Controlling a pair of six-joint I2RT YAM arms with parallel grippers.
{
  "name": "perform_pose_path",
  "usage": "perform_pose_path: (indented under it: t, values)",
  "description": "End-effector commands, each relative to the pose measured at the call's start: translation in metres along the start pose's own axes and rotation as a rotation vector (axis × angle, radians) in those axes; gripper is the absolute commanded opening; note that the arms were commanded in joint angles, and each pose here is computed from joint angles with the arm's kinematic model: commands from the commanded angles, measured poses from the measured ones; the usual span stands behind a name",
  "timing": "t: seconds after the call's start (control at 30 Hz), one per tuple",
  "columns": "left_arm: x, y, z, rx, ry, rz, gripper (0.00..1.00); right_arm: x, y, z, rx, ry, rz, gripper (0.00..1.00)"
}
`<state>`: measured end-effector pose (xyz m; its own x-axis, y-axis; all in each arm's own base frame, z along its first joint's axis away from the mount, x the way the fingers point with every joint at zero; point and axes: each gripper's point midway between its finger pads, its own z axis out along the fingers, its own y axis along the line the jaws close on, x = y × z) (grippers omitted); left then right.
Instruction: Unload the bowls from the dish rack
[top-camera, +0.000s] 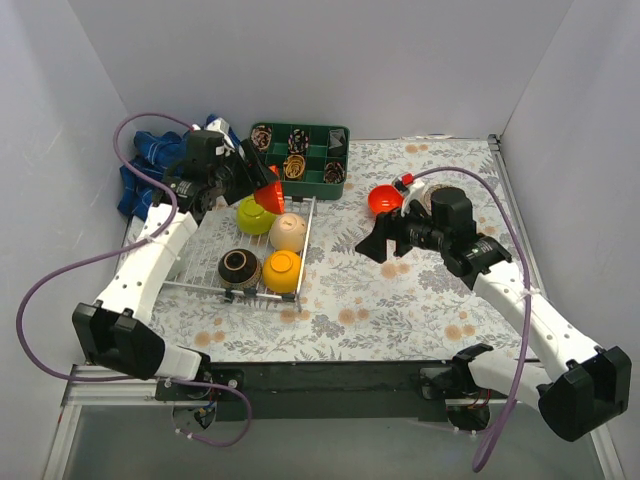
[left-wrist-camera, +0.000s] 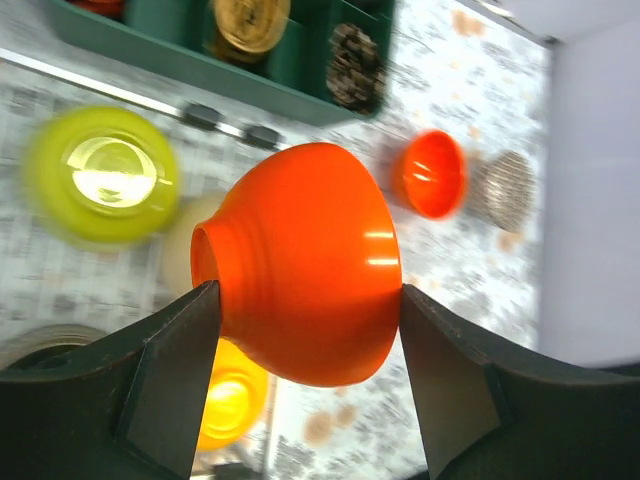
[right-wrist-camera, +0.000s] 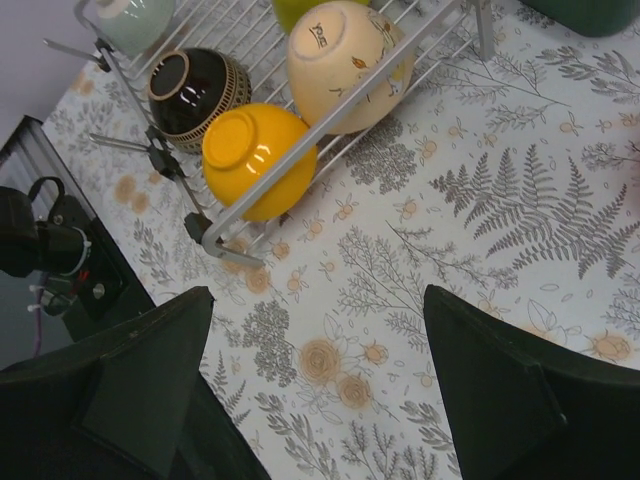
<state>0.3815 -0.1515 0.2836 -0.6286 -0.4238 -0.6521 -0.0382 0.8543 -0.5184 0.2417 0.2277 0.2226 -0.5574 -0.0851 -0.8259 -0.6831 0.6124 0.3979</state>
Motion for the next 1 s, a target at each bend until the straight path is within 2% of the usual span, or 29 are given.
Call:
perform_pose_path:
  t: [0.0, 0.2, 0.3, 0.47, 0.67, 0.77, 0.83, 0.87, 0.9, 0.97]
  values:
    - [0.013, -0.066, -0.025, 0.352, 0.063, -0.129, 0.0, -0.053, 0.024, 0.004, -0.098, -0.123, 0.011, 0.94]
    - [0.034, -0.092, -0.038, 0.521, 0.109, -0.191, 0.0, -0.075, 0.025, 0.022, -0.129, -0.16, 0.084, 0.93]
    - [0.045, -0.102, -0.041, 0.576, 0.136, -0.211, 0.0, -0.085, 0.026, 0.031, -0.158, -0.167, 0.113, 0.88]
    - [0.061, -0.114, -0.047, 0.644, 0.163, -0.221, 0.0, -0.087, 0.021, 0.049, -0.171, -0.142, 0.159, 0.86]
    - [0.068, -0.121, -0.054, 0.708, 0.17, -0.236, 0.0, -0.085, 0.018, 0.068, -0.206, -0.098, 0.225, 0.8]
    - [0.076, -0.121, -0.052, 0.71, 0.19, -0.24, 0.0, -0.08, 0.017, 0.076, -0.225, -0.065, 0.258, 0.72]
    - [0.081, -0.119, -0.05, 0.702, 0.199, -0.243, 0.0, -0.078, 0.016, 0.079, -0.226, -0.055, 0.266, 0.6]
    - [0.082, -0.117, -0.049, 0.7, 0.2, -0.239, 0.0, -0.078, 0.016, 0.08, -0.226, -0.054, 0.267, 0.53]
    - [0.083, -0.115, -0.048, 0.693, 0.198, -0.241, 0.0, -0.078, 0.016, 0.08, -0.226, -0.055, 0.266, 0.39]
    - [0.085, -0.113, -0.047, 0.686, 0.193, -0.236, 0.01, -0.079, 0.014, 0.079, -0.214, -0.062, 0.264, 0.22]
